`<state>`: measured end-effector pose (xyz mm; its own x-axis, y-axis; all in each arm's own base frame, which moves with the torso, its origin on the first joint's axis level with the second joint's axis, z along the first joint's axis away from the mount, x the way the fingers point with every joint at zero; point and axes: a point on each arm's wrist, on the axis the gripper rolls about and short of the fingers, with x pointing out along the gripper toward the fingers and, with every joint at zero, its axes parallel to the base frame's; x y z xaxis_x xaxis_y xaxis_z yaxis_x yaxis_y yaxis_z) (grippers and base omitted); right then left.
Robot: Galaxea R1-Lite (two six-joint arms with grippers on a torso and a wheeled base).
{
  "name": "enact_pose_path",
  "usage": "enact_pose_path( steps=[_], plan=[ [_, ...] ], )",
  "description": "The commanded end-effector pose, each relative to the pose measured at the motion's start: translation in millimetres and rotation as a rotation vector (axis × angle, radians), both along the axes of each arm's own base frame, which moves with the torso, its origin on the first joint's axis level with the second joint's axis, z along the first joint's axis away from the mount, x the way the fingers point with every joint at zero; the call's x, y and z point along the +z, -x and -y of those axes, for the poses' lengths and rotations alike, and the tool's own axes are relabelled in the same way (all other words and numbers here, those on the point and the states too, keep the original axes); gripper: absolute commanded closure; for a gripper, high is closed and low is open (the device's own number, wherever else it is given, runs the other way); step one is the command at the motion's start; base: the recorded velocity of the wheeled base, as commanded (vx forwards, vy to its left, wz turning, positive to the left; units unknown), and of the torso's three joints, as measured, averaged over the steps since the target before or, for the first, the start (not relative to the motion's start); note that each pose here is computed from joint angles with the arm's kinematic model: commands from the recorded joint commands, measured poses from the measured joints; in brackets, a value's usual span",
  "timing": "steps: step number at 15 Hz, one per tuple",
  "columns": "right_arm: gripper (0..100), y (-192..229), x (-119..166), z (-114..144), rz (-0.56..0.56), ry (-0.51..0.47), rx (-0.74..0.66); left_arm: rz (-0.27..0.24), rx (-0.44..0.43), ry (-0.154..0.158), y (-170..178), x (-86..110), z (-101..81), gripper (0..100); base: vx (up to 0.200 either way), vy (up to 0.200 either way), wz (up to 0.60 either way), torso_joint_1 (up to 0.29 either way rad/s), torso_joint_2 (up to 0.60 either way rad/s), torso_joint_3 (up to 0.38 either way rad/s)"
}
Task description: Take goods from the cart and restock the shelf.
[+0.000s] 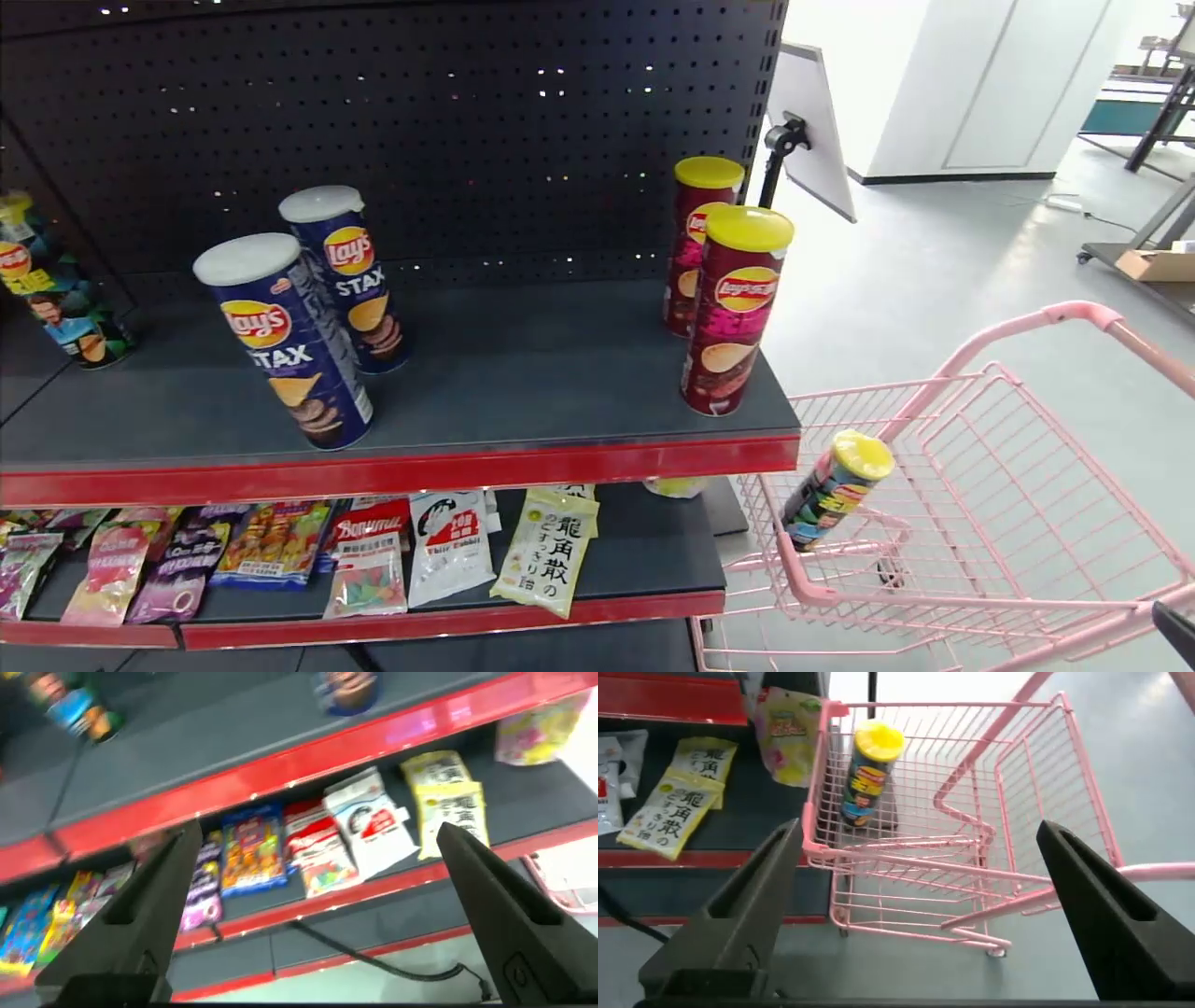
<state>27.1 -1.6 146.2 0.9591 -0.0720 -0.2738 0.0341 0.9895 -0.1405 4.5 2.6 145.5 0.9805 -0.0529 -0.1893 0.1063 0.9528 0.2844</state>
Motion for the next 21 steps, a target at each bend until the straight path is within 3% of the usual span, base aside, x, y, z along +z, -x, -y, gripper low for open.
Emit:
enact_pose_path(
  steps=[1,6,13,21],
  plan=[
    [0,0.5,-2.9,0.0,-0.007,0.001,0.000,0.001,-0.002,0.000,-0.2,0.4,0.1,0,0.000,0.000,-0.60,0.002,0.01,0.002],
    [0,0.1,-3.2,0.0,-0.011,0.017,0.005,0.013,-0.006,0.003,1.9,-0.4,-0.3,0,0.000,0.000,-0.60,0.003,0.00,0.001],
    [0,-0.5,-4.4,0.2,-0.021,0.027,0.001,0.018,-0.062,0.013,2.2,1.4,0.9,0,0.000,0.000,0.00,-0.011,0.02,0.013],
    [0,-0.3,-10.1,0.1,-0.041,0.027,0.003,0.032,-0.062,0.017,5.1,-0.4,0.3,0,0.000,0.000,0.00,-0.145,0.35,0.197]
  ],
)
